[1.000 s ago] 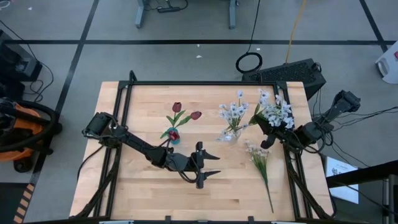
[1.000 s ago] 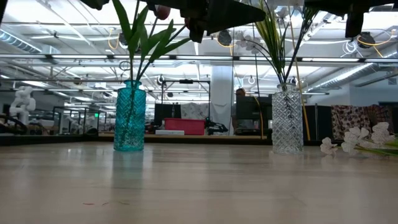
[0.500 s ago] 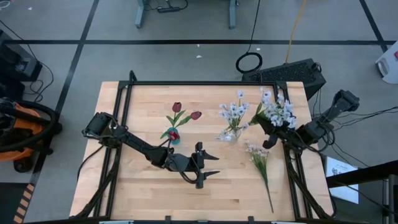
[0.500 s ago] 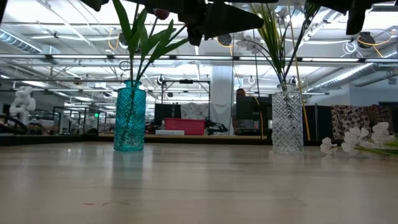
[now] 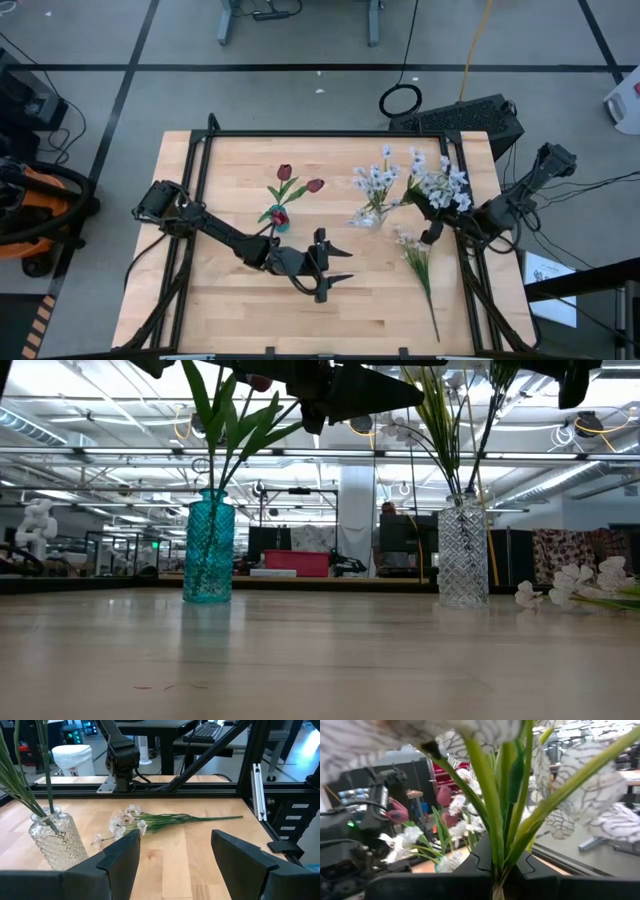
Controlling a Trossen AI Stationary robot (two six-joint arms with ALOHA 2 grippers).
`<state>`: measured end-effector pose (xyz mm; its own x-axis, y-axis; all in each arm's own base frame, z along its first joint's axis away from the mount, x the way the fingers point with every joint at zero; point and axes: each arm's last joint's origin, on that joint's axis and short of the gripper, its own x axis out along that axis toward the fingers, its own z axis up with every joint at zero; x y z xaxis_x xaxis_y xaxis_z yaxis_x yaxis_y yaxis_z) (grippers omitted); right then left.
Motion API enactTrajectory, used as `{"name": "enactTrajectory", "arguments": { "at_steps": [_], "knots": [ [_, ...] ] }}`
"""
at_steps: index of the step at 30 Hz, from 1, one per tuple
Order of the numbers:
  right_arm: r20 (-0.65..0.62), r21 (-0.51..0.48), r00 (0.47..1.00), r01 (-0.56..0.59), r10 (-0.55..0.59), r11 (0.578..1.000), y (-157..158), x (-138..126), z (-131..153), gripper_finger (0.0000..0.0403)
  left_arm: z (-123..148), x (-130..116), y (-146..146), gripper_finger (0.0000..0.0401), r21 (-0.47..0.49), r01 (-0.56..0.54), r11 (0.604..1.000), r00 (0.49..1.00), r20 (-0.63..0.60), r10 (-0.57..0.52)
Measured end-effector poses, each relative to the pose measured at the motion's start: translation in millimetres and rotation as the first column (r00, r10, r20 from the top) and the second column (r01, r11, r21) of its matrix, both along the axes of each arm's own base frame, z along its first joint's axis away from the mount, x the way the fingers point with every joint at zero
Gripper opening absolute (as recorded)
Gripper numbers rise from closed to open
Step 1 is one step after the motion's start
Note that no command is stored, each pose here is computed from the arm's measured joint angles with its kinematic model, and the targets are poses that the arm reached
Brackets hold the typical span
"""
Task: Sort flowers into vase by color
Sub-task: Put the white daisies into the transparent vase
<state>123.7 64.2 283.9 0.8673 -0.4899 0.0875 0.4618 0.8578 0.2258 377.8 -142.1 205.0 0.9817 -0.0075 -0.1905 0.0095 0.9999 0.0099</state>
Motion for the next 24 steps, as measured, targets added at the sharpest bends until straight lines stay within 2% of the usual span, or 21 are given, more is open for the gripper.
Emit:
{"name": "enactTrajectory", "arguments": {
  "at_steps": [24],
  "knots": [
    [-0.071,-0.031,0.996,0.053,-0.055,0.998,2,17,-14,0.0002,0,0,0,0.0251,0.000,-0.001,1.000,1.000,0.002,0.001]
  ]
}}
